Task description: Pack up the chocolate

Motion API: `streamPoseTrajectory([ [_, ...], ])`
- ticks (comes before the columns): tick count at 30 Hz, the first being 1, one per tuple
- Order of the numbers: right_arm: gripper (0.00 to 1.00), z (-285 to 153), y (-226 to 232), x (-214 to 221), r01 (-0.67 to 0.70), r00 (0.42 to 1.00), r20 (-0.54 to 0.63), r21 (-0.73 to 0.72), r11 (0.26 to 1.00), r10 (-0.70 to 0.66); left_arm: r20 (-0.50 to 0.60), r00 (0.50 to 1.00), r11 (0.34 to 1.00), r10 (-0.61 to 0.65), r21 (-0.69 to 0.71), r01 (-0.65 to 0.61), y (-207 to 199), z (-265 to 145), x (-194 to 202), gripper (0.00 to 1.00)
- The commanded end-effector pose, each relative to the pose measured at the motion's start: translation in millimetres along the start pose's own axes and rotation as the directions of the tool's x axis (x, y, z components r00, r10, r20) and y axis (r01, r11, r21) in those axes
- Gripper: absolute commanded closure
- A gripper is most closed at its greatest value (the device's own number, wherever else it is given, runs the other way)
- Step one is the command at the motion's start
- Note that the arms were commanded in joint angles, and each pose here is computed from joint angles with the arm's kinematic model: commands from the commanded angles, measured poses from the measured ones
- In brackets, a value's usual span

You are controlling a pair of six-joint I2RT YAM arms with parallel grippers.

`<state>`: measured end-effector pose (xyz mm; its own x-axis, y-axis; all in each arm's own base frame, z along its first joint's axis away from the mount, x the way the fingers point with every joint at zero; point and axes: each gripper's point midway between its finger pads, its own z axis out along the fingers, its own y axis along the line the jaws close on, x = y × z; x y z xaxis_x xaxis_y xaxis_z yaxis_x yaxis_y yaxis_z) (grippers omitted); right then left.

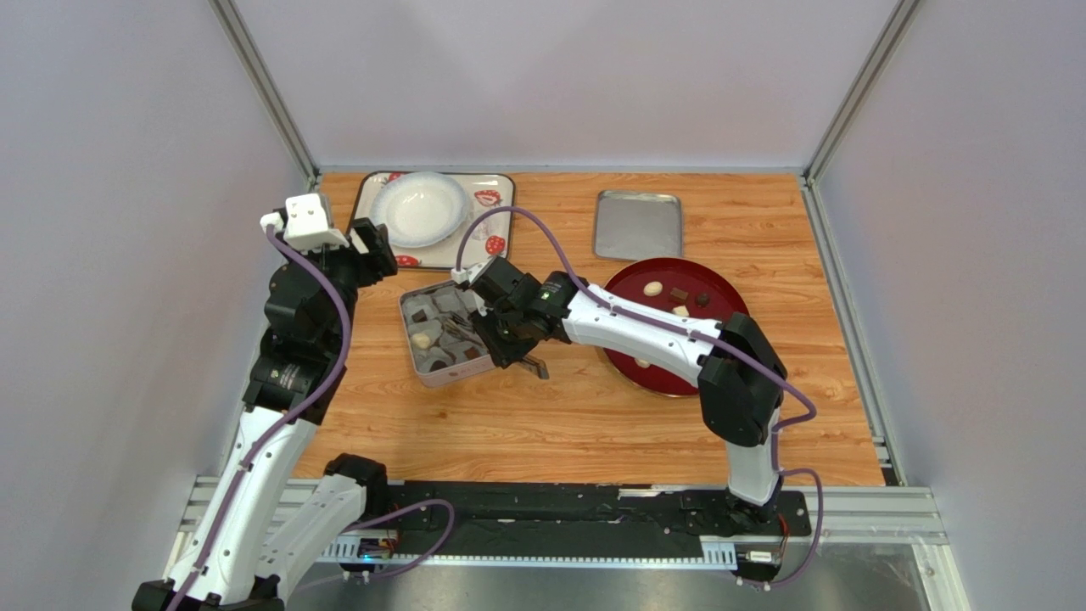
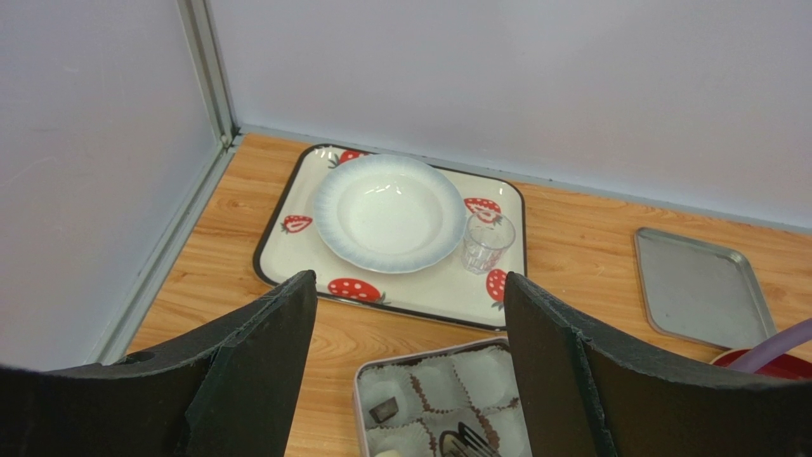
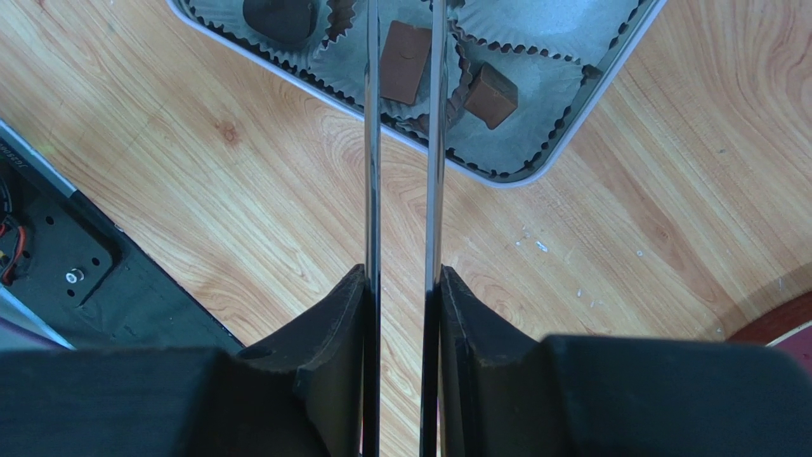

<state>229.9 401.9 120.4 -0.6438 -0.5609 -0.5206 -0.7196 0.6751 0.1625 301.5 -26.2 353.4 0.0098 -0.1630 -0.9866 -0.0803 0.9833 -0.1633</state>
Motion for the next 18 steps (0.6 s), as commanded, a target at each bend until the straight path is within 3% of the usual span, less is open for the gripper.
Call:
streamPoseTrajectory([
  [1, 0.69, -5.7, 6.7, -34.4, -0.01, 0.994, 0.105, -0.008, 1.0, 0.011, 0.07, 0.997, 1.0, -0.014, 0.014, 0.013, -1.6, -5.5, -27.3, 0.2],
  [8, 0.59, -7.4, 7.3, -34.2, -0.017, 0.995, 0.102, -0.009, 1.0, 0.017, 0.072, 0.997, 1.0, -0.015, 0.018, 0.013, -2.0, -6.3, -28.1, 0.2],
  [18, 0.59, -20.8, 9.8, -38.6, -0.019, 0.992, 0.122, -0.016, 1.0, 0.021, 0.074, 0.997, 1.0, -0.015, 0.018, 0.014, -2.0, -6.7, -28.6, 0.2],
])
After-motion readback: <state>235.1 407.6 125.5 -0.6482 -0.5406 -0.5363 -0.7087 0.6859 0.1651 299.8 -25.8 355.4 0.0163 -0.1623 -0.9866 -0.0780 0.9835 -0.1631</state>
